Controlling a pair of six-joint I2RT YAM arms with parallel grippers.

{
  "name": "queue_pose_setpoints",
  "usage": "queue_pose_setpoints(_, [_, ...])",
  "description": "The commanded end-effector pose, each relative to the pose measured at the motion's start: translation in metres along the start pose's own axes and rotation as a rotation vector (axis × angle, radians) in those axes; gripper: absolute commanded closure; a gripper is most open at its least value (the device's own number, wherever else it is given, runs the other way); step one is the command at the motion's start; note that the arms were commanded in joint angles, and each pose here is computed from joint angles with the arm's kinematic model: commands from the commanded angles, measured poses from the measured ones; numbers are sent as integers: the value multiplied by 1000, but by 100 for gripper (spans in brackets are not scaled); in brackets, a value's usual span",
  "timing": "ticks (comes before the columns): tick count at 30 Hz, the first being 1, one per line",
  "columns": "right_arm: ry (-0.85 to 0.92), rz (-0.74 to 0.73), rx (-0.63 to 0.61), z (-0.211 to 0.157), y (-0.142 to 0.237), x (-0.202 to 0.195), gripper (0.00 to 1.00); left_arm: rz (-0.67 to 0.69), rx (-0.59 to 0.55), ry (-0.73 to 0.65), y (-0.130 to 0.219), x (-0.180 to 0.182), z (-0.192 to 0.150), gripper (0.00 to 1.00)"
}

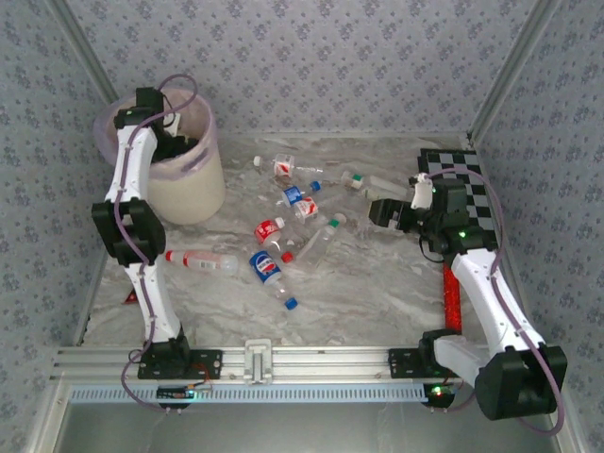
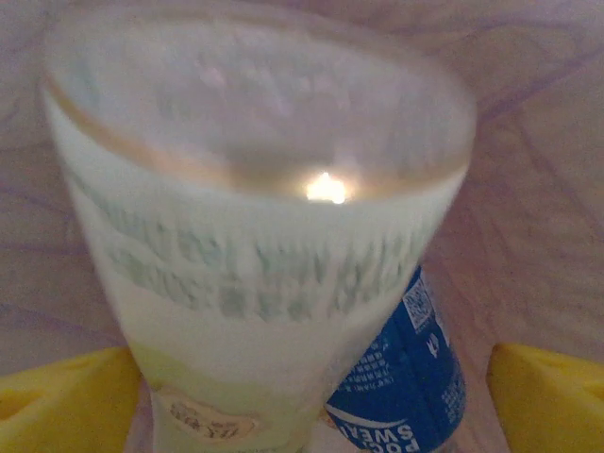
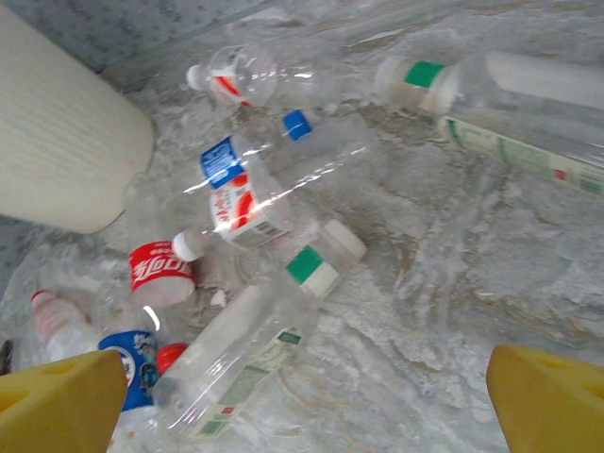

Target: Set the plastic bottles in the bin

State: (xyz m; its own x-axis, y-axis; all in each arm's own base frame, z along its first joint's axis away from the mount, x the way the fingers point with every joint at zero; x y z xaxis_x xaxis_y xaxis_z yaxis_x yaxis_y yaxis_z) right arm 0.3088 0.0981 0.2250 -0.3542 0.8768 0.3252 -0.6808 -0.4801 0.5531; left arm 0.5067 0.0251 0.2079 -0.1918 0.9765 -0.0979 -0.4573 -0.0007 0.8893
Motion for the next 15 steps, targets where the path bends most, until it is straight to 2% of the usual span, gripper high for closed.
queue_pose_setpoints(1, [-108,-117,-32,4,3,-21,0,-10,-172,-48,72,-11,25,1])
queue_pose_setpoints(8, [-625,-338,-78,9,4,-60,0,-29,-343,-73,145,-14,35,1])
queue_pose_setpoints(12, [-847,-432,-88,7,-4,-76,0,-49,-447,-82,195,-17,33,1])
queue_pose_setpoints(15, [-938,-457,-85,11,-15,-81,0,-79,-530,-98,225,-25,24,1])
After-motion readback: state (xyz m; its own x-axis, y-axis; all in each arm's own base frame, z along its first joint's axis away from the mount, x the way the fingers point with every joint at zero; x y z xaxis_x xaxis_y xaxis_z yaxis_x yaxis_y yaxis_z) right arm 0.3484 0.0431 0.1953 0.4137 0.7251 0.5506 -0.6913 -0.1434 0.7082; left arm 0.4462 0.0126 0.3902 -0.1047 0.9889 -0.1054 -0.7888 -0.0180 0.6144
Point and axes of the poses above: each hand's point on the last joint's axis, 136 mm out from that joint toward the fingers, its own y axis back along the fingers, its own x axis along the line the jaws close on, z = x × y, the point moved 1 cm from there along y, back along the fingers, and after that the axes turned 13 degrees about y, right-handed, at the moved point
